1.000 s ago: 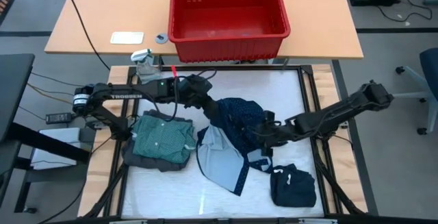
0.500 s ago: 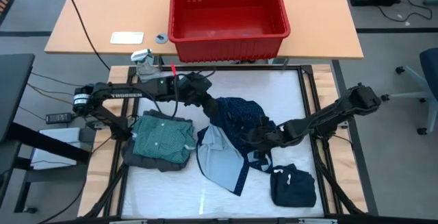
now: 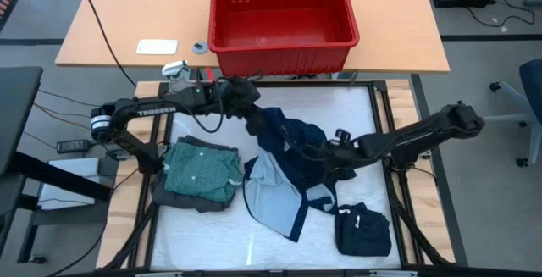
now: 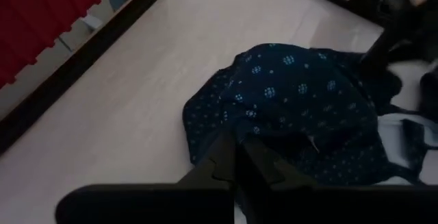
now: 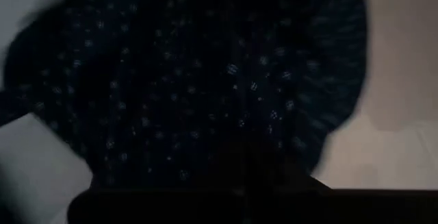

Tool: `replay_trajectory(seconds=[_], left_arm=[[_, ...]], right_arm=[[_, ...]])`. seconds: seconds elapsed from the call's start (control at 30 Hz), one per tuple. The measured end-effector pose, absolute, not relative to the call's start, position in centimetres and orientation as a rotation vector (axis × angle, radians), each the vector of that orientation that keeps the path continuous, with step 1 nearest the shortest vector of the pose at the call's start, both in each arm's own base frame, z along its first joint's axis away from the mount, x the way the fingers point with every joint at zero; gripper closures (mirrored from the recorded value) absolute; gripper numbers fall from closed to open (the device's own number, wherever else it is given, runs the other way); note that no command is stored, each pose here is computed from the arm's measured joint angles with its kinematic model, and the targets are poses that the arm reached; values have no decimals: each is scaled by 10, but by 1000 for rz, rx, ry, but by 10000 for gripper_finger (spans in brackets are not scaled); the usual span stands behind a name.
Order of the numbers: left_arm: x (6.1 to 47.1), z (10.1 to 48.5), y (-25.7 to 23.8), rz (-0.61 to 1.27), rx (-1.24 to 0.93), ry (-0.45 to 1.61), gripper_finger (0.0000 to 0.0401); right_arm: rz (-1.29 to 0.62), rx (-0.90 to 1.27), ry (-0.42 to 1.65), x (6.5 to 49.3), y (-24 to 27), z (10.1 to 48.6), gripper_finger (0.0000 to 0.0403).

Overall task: Fold Laundry from Bin
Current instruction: Fold the blue polo shirt on the table

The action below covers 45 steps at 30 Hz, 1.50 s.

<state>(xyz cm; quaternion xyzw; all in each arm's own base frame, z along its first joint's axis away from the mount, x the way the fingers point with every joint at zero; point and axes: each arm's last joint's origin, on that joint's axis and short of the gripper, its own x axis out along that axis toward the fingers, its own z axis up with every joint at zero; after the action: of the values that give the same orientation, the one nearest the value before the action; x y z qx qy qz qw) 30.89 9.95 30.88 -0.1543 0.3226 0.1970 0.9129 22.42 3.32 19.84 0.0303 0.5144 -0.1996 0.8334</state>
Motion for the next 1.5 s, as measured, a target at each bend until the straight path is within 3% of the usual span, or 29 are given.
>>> replay_trajectory(seconds=[0.17,0.33,0.6,0.83,1.3,1.5], left_arm=[[307,318,94,404,-287,695,397],[308,369,46,374,-82,698,398],[298,435,-42,111,-60,514,400],[275,466,-105,-80,-112,399,400],[260,458,-168,-174,-230,417,401],[259,458,-167,-114,-236,398,401]], right_arm=[[-379,14,1012,211,28,248,400],[-328,34,822,194,30,307,400],[-69,116,542,156,45,392,402],[126,158,359,124,52,449,402],[274,236,197,105,50,493,403],[116,303,217,111,49,489,401]])
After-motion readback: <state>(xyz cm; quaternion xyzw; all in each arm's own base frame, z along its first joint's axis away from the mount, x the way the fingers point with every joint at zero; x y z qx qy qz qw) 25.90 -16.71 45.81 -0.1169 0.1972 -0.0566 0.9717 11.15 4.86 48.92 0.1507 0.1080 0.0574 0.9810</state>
